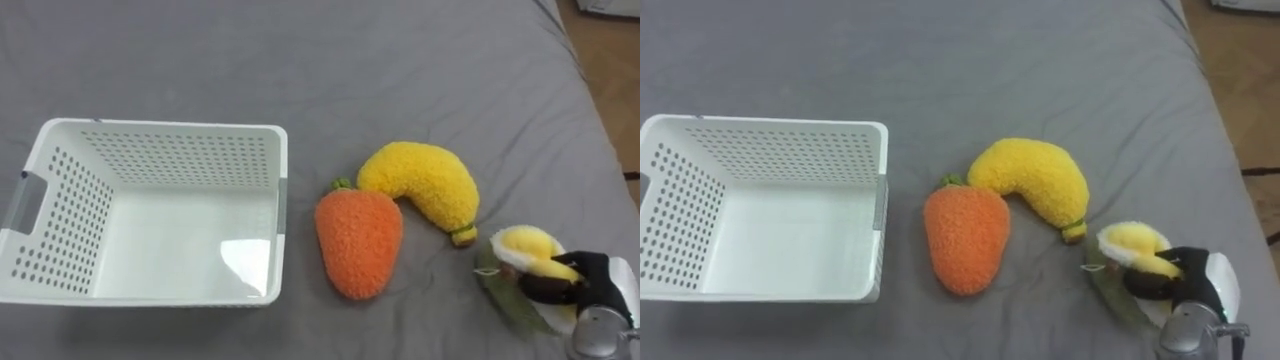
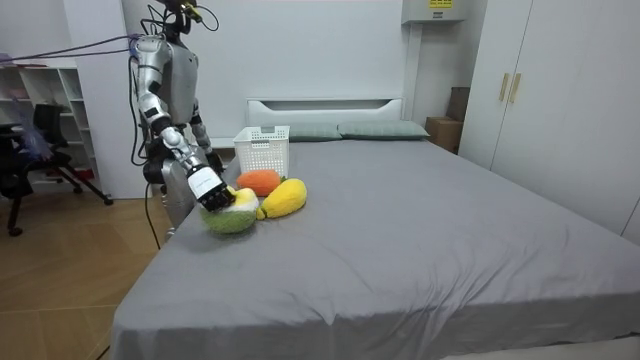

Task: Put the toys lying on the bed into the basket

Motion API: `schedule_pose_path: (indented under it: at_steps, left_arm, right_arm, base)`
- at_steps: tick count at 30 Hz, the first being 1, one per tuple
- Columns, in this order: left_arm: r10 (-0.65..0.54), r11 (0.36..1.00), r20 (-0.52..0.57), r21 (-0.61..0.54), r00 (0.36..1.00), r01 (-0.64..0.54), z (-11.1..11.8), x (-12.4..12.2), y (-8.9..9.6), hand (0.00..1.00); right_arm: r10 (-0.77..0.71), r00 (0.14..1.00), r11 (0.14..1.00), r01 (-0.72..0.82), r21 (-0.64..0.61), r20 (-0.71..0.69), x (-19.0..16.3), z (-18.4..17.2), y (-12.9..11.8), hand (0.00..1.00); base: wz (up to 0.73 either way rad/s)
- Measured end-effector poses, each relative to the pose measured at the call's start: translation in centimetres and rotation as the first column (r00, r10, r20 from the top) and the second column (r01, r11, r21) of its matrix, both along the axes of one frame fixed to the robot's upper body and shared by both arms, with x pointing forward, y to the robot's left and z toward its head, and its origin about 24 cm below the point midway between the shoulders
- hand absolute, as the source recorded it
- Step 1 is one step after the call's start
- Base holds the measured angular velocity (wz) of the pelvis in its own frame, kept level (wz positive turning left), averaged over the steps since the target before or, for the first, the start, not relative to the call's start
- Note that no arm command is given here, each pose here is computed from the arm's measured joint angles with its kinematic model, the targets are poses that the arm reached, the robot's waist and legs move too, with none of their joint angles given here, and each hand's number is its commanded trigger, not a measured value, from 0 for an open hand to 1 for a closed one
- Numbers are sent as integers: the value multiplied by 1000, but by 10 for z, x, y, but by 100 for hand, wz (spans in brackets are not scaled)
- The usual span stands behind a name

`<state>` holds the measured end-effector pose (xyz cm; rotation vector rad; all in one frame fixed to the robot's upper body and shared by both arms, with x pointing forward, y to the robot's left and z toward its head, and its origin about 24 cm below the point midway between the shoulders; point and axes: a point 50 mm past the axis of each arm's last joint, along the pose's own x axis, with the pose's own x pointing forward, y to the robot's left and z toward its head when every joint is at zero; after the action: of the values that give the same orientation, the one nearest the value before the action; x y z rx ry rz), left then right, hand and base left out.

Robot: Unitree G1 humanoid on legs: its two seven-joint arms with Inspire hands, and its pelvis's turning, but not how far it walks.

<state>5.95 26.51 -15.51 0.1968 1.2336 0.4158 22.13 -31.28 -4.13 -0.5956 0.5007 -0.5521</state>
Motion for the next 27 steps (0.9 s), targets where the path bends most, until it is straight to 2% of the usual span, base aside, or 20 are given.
schedule_pose_path:
  at_steps: [2, 5, 8, 10, 21, 27]
  left_arm:
    - [25, 1000, 7, 7, 1000, -25, 1, -3, 3, 0]
    - [52, 999, -4, 15, 999, -52, 1, -9, 6, 0]
    - [68, 998, -18, 11, 998, -68, 1, -13, 7, 0]
    - [74, 997, -25, 11, 997, -74, 0, -14, 6, 0]
    - [82, 996, -20, 34, 996, -82, 1, -21, 1, 0]
    - [74, 997, -17, 27, 997, -74, 0, -22, -3, 0]
  right_arm:
    - [53, 988, 998, -49, -26, 147, 15, 29, 7, 100]
    - [84, 953, 996, -71, -55, 291, 26, 62, 11, 100]
    - [136, 895, 990, -106, -93, 424, 33, 96, 19, 100]
    - [162, 871, 987, -132, -97, 464, 35, 107, 24, 100]
    - [230, 854, 973, -215, -86, 468, 54, 126, 35, 100]
    - [329, 818, 943, -314, -113, 472, 68, 136, 57, 100]
  base:
    - [0]
    - [0]
    - [-4]
    - [2]
    - [0]
    - [5]
